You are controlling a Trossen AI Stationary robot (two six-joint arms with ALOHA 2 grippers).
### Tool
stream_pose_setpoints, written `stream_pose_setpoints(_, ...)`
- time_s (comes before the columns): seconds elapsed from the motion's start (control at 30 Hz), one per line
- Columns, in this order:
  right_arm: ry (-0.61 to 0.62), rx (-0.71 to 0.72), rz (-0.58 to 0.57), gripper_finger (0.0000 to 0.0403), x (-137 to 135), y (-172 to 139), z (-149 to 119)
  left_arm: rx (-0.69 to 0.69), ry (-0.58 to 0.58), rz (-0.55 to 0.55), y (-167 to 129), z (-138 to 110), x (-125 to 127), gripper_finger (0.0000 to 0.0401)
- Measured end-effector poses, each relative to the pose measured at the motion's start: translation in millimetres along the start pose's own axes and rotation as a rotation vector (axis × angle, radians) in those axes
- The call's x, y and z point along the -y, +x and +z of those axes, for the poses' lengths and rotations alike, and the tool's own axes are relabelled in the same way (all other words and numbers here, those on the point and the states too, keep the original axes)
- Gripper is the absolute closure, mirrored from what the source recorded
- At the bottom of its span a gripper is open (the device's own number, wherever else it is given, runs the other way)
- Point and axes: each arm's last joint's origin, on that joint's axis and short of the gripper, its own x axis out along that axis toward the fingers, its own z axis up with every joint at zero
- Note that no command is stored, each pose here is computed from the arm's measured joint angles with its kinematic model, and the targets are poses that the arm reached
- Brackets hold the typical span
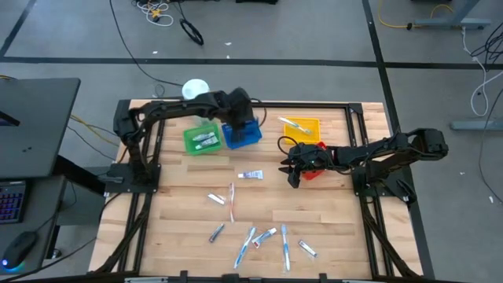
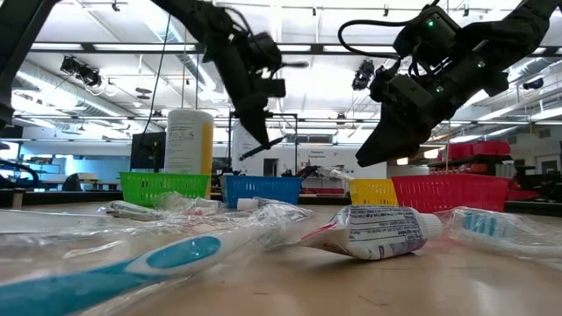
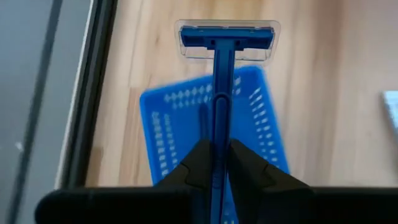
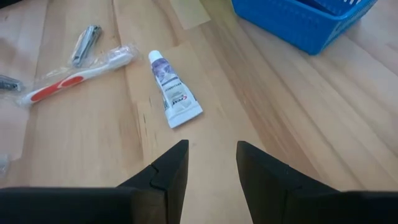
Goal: Pick & Place Travel size toiletries
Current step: Put the left blue razor into the blue bin, then put the orange toothbrush into the yellow bin
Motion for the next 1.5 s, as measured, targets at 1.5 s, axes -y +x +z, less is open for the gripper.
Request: stream_pose_setpoints(1.5, -0.004, 0.002, -0.008, 0.0258, 0, 0, 0, 0.003, -0.205, 0.044, 49, -54, 10, 0.0263)
